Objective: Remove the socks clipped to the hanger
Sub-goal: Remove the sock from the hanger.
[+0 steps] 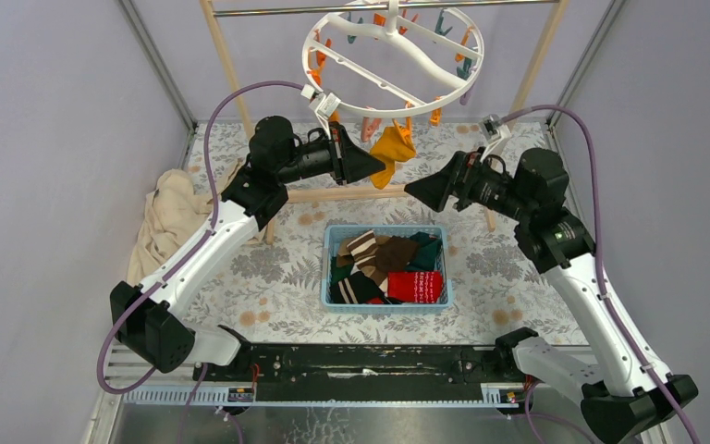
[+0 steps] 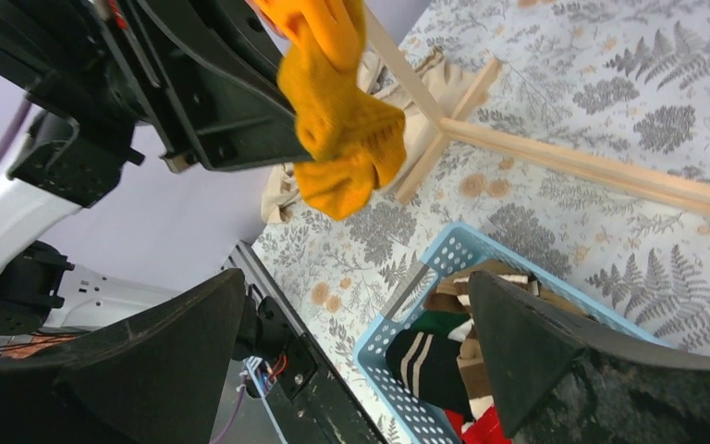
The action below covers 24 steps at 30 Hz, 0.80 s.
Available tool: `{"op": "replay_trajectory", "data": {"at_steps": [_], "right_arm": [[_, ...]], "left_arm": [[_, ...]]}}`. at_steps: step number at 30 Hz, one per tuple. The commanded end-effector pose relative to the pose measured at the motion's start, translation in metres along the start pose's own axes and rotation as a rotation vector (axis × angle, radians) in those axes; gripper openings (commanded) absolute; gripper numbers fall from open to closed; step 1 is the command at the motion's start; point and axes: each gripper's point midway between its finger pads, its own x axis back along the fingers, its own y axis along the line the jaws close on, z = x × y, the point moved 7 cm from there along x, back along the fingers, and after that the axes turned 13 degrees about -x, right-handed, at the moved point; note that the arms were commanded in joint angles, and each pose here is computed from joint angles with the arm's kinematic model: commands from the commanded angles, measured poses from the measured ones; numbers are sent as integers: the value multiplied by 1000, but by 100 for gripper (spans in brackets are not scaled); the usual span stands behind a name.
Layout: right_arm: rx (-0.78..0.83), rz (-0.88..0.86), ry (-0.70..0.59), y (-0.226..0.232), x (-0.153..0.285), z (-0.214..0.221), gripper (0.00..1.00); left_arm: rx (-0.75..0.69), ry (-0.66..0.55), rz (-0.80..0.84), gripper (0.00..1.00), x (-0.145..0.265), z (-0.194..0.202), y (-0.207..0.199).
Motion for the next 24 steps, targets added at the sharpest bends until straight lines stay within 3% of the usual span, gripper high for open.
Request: {"op": "replay_trajectory", "data": {"at_steps": [1,10,24], "right_arm": [[101,-70,-81,34,4,-28,96],[163,-53,-189,52,1,-60,80],[275,6,-238,68,-11,-83,59]], "left_arm": [[-14,-28,16,18,6,-6,-5],[-11,-28,15,18,7,-6,-6],[-4,-41,18,18,11,-15,-12]]}}
